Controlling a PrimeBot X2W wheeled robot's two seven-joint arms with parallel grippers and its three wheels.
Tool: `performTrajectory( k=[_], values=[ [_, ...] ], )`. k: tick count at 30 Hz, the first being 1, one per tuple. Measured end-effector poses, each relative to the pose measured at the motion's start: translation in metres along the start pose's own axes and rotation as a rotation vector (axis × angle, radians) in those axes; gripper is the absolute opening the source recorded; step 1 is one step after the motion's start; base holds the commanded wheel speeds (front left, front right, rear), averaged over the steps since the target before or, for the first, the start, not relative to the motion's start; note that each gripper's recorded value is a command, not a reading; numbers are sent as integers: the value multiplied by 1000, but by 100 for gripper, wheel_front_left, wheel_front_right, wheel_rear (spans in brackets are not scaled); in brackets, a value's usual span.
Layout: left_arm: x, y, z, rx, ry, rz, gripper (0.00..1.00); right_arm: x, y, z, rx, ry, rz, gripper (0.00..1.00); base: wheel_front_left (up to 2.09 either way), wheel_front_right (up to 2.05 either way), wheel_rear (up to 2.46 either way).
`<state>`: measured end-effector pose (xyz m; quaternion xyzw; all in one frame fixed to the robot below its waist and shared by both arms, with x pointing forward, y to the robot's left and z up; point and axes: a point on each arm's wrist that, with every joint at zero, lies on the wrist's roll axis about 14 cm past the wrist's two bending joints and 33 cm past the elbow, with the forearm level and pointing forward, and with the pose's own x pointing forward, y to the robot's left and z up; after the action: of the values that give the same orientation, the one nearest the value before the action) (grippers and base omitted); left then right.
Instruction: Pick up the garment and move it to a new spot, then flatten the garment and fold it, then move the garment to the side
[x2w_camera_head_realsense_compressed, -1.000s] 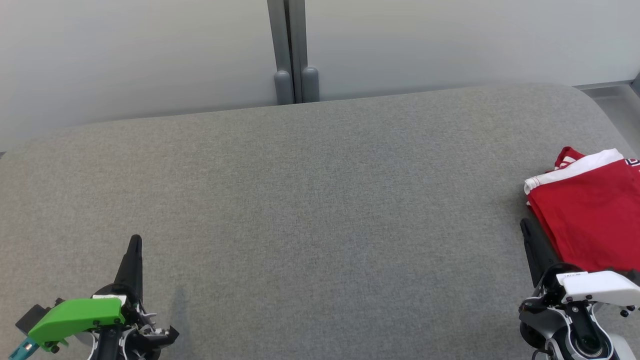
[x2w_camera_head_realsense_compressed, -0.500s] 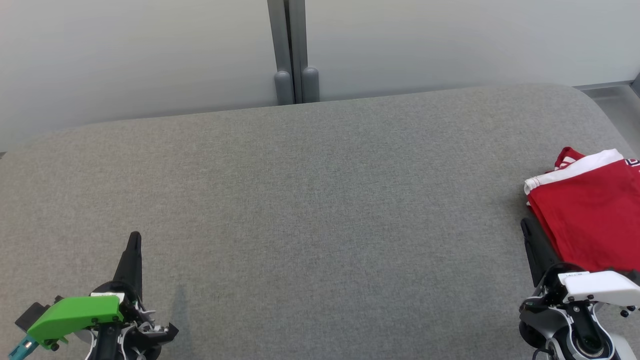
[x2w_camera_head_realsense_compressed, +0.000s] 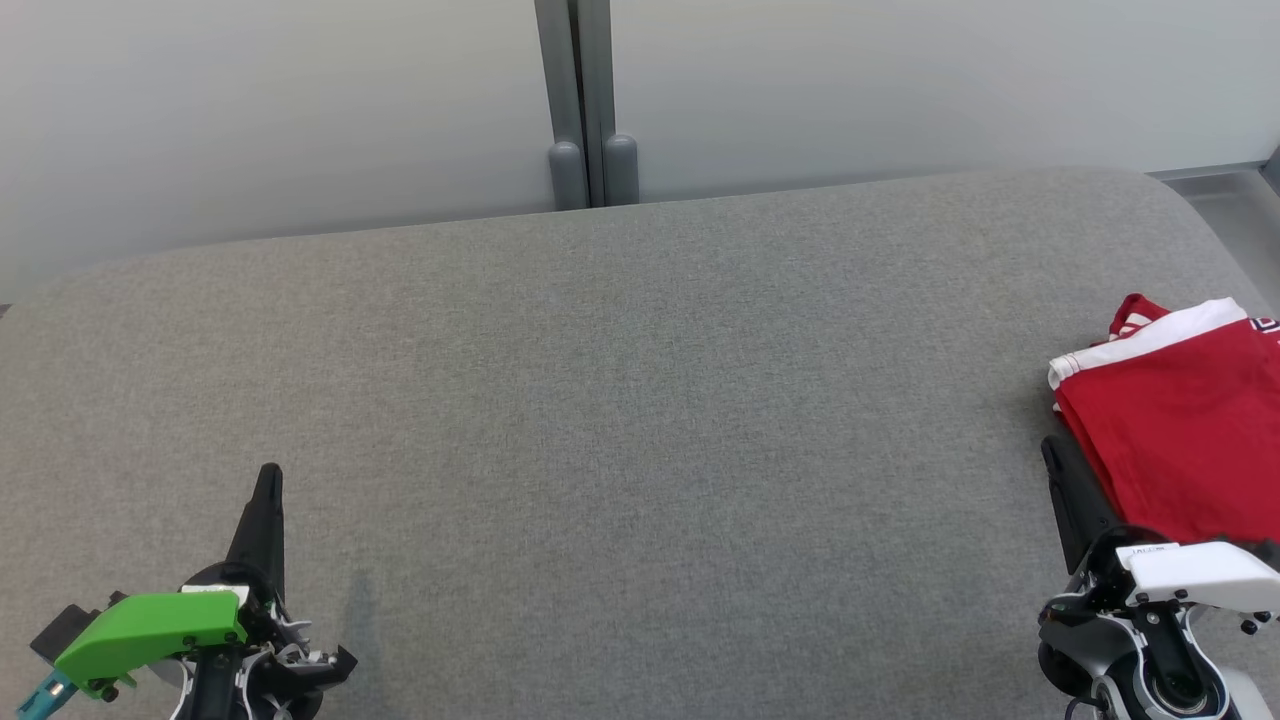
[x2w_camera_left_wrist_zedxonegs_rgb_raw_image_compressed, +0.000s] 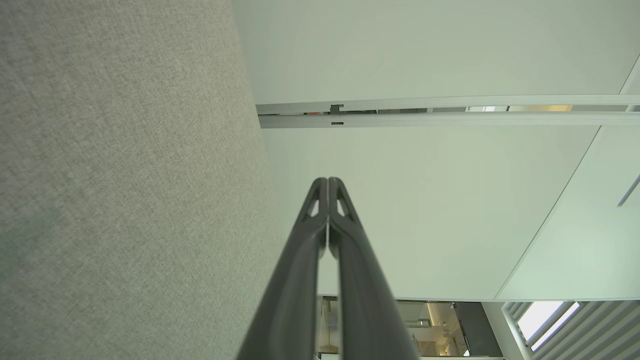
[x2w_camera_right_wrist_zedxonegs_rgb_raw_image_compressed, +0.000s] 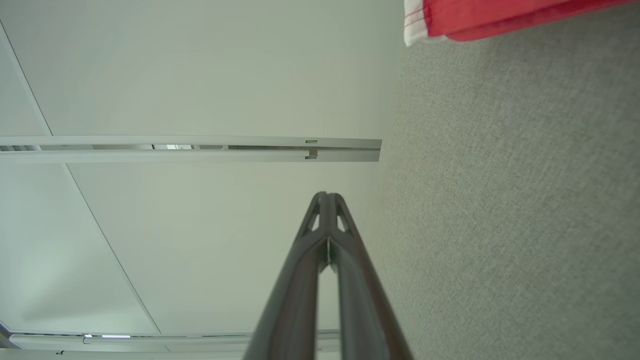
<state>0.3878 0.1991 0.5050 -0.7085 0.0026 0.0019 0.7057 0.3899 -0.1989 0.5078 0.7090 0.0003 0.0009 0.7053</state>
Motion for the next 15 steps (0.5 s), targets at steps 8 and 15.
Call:
performTrajectory(
  k=[8,15],
  values=[
    [0,0,0,0,0,0,0,0,0,0,0,0,0,0,0,0,0],
    [0,0,0,0,0,0,0,0,0,0,0,0,0,0,0,0,0]
  ],
)
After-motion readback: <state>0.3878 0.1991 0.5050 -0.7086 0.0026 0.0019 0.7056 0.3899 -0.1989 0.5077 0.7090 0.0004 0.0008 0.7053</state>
